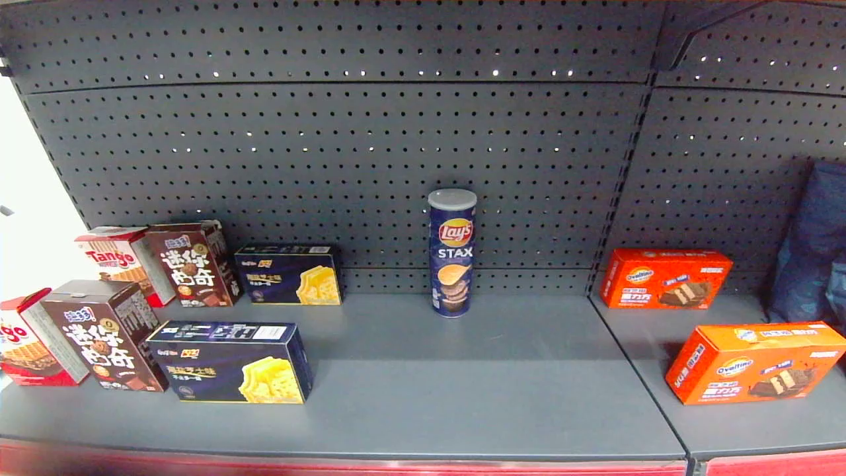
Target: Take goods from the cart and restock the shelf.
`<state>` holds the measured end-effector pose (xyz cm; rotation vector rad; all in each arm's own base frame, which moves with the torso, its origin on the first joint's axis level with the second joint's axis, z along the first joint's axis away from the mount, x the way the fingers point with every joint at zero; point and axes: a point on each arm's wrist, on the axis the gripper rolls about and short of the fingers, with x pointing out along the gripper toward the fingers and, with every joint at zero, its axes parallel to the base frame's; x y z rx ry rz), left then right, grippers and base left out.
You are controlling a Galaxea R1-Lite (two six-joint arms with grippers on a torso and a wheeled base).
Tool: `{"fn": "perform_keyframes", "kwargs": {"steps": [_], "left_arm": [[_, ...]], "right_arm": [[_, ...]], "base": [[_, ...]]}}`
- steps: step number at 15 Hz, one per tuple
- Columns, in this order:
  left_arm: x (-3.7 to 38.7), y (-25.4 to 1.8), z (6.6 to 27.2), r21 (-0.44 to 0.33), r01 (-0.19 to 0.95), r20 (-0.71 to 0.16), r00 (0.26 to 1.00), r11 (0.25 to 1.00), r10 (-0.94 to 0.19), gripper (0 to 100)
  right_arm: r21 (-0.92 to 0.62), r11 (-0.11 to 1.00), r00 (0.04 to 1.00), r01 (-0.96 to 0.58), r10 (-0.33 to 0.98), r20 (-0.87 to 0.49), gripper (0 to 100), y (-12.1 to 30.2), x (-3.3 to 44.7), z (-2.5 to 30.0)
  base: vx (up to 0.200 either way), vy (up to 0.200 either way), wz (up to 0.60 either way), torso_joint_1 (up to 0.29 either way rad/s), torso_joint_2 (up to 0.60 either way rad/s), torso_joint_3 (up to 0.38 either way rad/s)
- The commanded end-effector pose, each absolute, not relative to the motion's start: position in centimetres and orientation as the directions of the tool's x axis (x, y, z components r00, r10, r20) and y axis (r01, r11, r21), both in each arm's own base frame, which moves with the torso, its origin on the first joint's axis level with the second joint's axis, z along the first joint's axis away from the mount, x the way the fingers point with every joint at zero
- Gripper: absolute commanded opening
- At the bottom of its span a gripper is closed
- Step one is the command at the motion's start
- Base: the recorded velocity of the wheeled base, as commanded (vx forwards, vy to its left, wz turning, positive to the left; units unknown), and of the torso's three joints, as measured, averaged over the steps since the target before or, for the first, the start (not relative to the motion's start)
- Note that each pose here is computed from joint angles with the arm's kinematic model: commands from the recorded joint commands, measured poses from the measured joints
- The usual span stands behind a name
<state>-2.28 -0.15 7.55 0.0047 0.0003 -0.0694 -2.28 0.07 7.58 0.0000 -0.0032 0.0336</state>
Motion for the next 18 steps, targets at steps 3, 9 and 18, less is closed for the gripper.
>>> {"fn": "perform_keyframes", "kwargs": {"steps": [3, 9, 18], "left_arm": [[-2.29, -0.15, 7.55, 0.005, 0.069, 0.0, 0.998, 0.998, -0.069, 100], [-2.29, -0.15, 7.55, 0.006, 0.071, 0.0, 0.998, 0.997, -0.071, 100], [-2.29, -0.15, 7.55, 0.006, 0.071, 0.0, 0.998, 0.997, -0.071, 100]], "right_arm": [[-0.002, 0.999, 0.999, -0.044, 0.044, 0.003, 100, 0.09, -2.28, 7.58], [-0.002, 0.999, 0.999, -0.044, 0.044, 0.003, 100, 0.09, -2.28, 7.58], [0.0, 0.999, 0.999, -0.043, 0.043, 0.003, 100, 0.09, -2.28, 7.58]], "base": [[0.0, 0.0, 0.0, 0.0, 0.0, 0.0], [0.0, 0.0, 0.0, 0.0, 0.0, 0.0], [0.0, 0.0, 0.33, 0.0, 0.0, 0.001]]}}
